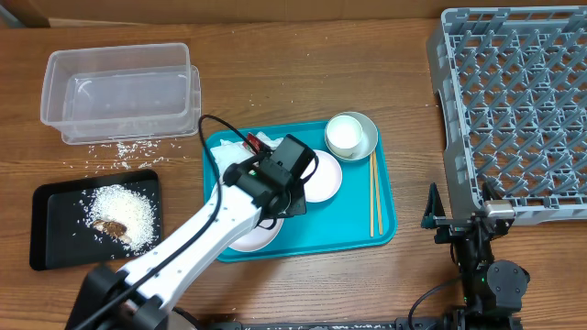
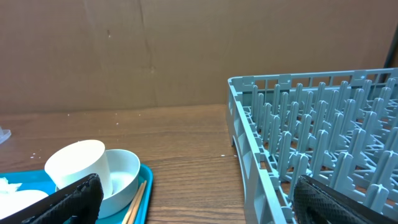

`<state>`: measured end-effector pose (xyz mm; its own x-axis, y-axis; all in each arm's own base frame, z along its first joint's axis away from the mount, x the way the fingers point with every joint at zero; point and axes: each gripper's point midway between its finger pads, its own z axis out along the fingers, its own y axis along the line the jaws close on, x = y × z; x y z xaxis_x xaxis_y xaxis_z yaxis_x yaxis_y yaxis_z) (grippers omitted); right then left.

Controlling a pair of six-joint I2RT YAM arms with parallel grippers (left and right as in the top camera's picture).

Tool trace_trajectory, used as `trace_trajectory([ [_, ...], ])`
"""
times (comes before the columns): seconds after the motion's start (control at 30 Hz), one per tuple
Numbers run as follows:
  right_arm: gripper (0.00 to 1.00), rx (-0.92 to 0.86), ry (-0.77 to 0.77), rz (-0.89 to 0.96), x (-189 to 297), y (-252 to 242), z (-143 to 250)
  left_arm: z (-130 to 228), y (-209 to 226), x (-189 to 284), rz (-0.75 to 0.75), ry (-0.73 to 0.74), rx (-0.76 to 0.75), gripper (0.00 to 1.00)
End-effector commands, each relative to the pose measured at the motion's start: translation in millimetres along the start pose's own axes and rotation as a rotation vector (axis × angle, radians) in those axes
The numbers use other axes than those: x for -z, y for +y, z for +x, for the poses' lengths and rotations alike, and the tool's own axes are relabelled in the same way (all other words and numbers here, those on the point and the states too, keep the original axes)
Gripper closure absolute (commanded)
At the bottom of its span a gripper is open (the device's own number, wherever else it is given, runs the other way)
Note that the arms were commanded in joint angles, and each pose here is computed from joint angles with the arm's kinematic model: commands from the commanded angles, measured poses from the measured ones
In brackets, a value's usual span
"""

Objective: Sort waste into correct bins and load items into the dishwasher
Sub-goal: 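Carry the empty plate back and set it on the teal tray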

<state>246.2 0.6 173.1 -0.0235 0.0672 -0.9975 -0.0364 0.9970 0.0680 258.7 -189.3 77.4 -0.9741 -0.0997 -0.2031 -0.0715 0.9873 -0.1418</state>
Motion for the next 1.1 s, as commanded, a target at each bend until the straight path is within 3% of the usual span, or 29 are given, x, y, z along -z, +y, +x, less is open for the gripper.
trace_trajectory([
  [0.0,0.0,0.008,-0.005,0.012,0.0,-2.8,1.4,6.5,9.3,-22.2,-0.065,0.041,0.012,0.96],
  [0.13,0.0,0.008,-0.005,0.012,0.0,-2.8,1.4,12.4,12.1,-34.7,-0.09,0.081,0.01,0.95],
  [0.2,0.0,0.007,-0.005,0.012,0.0,-2.8,1.4,13.5,10.5,-34.8,-0.081,0.088,0.004,0.89],
  [0.33,0.0,0.008,-0.005,0.012,0.0,-2.8,1.4,13.4,3.1,-30.4,-0.047,0.107,-0.059,0.48],
  [0.37,0.0,0.008,-0.005,0.012,0.0,-2.8,1.4,13.1,2.6,-28.2,-0.048,0.111,-0.068,0.42],
  [0.57,0.0,0.008,-0.005,0.012,0.0,-2.8,1.4,4.4,-0.3,-6.1,-0.073,0.114,-0.078,0.41],
  [0.77,0.0,0.007,-0.005,0.012,0.0,-2.8,1.4,-33.4,-0.1,36.5,-0.14,0.007,-0.07,0.39],
  [0.93,0.0,0.008,-0.005,0.012,0.0,-2.8,1.4,-67.0,12.5,58.4,-0.178,-0.088,-0.018,0.06],
  [1.07,0.0,0.008,-0.005,0.012,0.0,-2.8,1.4,-84.7,28.0,56.5,-0.18,-0.111,0.047,0.03],
])
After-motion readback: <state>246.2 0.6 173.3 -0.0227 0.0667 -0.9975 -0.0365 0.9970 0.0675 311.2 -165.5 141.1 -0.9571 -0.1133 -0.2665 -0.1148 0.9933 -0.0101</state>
